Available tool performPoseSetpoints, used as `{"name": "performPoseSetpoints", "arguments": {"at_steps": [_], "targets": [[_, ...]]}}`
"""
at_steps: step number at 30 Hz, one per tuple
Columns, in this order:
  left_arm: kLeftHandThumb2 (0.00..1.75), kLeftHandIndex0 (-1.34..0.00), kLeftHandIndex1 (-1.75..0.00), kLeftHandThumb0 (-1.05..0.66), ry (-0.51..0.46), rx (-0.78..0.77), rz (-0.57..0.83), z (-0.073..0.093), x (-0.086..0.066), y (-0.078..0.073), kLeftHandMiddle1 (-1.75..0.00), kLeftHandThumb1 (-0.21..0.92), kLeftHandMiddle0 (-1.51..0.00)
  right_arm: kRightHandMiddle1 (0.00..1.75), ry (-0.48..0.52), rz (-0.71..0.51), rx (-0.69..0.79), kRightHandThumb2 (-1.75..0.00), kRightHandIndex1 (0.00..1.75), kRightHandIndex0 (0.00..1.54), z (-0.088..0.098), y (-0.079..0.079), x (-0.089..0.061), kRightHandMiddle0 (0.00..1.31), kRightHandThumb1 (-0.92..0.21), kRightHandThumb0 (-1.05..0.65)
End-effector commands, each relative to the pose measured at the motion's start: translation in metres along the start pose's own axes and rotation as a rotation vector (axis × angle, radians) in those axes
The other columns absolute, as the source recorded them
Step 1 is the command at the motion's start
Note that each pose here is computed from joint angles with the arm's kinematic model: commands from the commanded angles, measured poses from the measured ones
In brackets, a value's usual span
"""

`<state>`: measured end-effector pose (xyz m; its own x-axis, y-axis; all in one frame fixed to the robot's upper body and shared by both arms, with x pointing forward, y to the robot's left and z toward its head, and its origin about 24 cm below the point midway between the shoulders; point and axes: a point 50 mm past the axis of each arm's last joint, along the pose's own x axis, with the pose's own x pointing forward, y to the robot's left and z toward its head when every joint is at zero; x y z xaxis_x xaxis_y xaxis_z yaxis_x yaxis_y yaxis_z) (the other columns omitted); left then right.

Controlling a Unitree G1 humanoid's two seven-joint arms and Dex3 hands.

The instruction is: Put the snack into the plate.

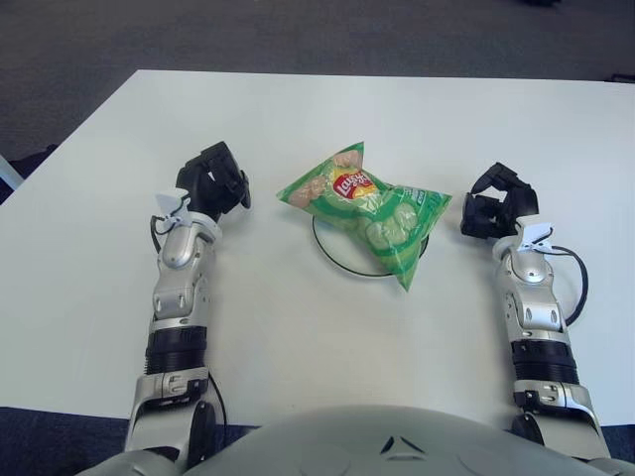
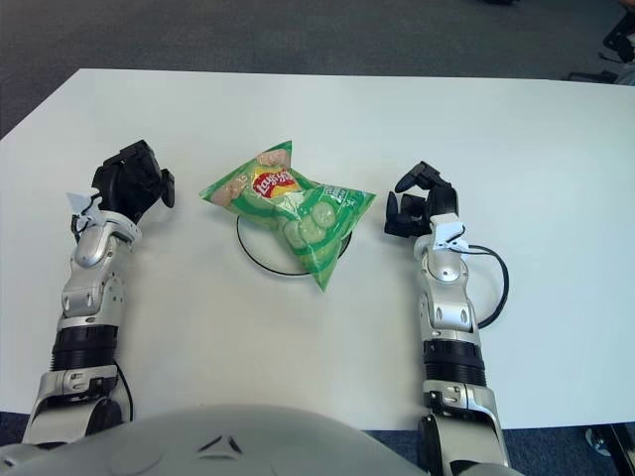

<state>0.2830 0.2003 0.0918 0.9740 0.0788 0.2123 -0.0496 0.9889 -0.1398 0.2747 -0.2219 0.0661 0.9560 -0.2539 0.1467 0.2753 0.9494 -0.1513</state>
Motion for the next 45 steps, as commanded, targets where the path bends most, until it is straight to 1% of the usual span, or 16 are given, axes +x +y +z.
{"name": "performPoseSetpoints", "arguments": {"at_steps": [1,6,17,24,26,28,38,45], "targets": [[1.28,-1.12,-1.75,-0.54,0.097,-0.009,0.060,-0.024,-0.015,0.005,-1.75,0.61,-1.36,1.75,0.144,0.005,0.013,-1.62,1.75,1.39,-0.039,0.003,-0.029,0.82,-0.07,-0.59],[1.28,-1.12,-1.75,-0.54,0.110,-0.021,0.082,-0.029,-0.018,0.004,-1.75,0.62,-1.36,1.75,0.136,0.015,0.023,-1.67,1.75,1.39,-0.040,0.002,-0.028,0.86,-0.04,-0.61],[1.26,-1.15,-1.75,-0.56,0.166,-0.015,0.077,-0.044,-0.032,0.003,-1.75,0.64,-1.38,1.75,0.131,0.029,0.039,-1.71,1.75,1.39,-0.042,0.003,-0.028,0.89,0.00,-0.64],[1.29,-1.15,-1.75,-0.54,0.204,-0.010,0.083,-0.051,-0.038,0.003,-1.75,0.61,-1.40,1.75,0.140,0.020,0.051,-1.72,1.75,1.40,-0.042,0.002,-0.028,0.90,0.01,-0.64],[1.30,-1.15,-1.75,-0.54,0.232,-0.035,0.092,-0.061,-0.044,0.005,-1.75,0.60,-1.41,1.75,0.140,0.018,0.052,-1.73,1.75,1.40,-0.042,0.002,-0.028,0.90,0.01,-0.65],[1.32,-1.17,-1.75,-0.54,0.245,-0.056,0.095,-0.065,-0.047,0.006,-1.75,0.59,-1.43,1.75,0.140,0.018,0.052,-1.73,1.75,1.40,-0.042,0.001,-0.028,0.91,0.02,-0.65],[1.33,-1.22,-1.75,-0.54,0.251,-0.067,0.101,-0.072,-0.051,0.006,-1.75,0.58,-1.47,1.75,0.142,0.014,0.052,-1.70,1.75,1.41,-0.042,0.001,-0.028,0.88,-0.01,-0.63],[1.29,-1.24,-1.75,-0.52,0.241,-0.043,0.110,-0.073,-0.054,0.005,-1.75,0.60,-1.49,1.75,0.146,0.007,0.054,-1.69,1.75,1.40,-0.041,0.000,-0.027,0.87,-0.02,-0.62]]}}
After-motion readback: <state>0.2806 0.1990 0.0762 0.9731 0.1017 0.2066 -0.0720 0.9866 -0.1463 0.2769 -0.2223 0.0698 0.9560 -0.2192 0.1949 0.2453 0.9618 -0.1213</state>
